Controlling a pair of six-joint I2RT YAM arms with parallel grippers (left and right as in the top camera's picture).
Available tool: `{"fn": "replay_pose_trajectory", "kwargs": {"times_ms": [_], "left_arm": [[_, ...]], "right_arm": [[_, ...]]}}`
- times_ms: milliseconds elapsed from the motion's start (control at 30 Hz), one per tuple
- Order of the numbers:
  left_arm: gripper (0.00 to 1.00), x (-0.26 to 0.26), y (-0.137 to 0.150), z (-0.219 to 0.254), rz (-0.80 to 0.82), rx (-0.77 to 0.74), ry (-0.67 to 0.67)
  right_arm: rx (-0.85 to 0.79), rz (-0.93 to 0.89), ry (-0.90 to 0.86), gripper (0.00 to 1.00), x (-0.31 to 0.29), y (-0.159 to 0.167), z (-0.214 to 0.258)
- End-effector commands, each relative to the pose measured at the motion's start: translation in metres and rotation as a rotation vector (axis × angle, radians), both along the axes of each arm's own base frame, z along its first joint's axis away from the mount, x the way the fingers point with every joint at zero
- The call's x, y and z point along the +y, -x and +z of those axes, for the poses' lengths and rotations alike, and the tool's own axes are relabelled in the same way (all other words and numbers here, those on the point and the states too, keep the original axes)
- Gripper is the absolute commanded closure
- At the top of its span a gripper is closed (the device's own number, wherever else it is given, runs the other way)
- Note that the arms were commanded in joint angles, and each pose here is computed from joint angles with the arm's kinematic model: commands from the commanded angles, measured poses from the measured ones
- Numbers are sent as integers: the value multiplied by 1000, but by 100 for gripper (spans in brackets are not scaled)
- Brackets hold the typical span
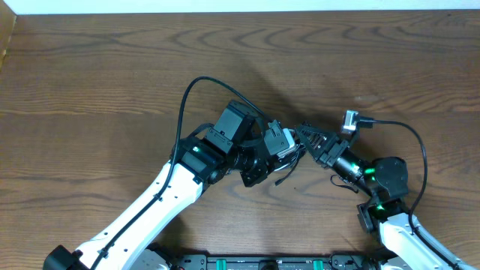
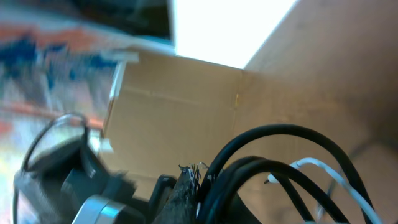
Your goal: Untangle cables
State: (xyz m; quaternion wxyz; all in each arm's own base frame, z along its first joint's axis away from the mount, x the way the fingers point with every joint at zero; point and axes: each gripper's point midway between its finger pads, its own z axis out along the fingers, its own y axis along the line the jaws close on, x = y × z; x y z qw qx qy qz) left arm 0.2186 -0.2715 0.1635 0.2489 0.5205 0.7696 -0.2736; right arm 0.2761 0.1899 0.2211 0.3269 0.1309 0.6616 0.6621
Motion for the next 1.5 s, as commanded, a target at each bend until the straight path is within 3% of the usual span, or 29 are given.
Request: {"fn": "replay_pose_trajectory", "kwargs": {"times_ms": [0,233,533,700,900,1000,1200,1467], "left_arm": [[93,-5,11,9,-48,10,24],[93,20,2,-13,66,14,-137],[92,54,-40,-21,415,-13,-243],[92,90,-68,-28,731,4,-294],[92,99,-88,-45,948,111,-249],[93,86,-92,-49,909,134,-211],[93,40,-88,-27,634,129,-44],[93,43,-82,17,615,41,45]], "right_arm": [[-263,-68,160,98,-2,-5,12],[-629,-121,192,99,-8,10,63],[-977,-111,156,99,-27,55,119],[-1029,-148,169,99,-44,65,134],[-894,-124,210,99,-45,46,113],[-856,-115,240,99,-44,39,102],[-755,-129,264,98,-46,24,85],[-550,-132,329,98,-28,4,40]]}}
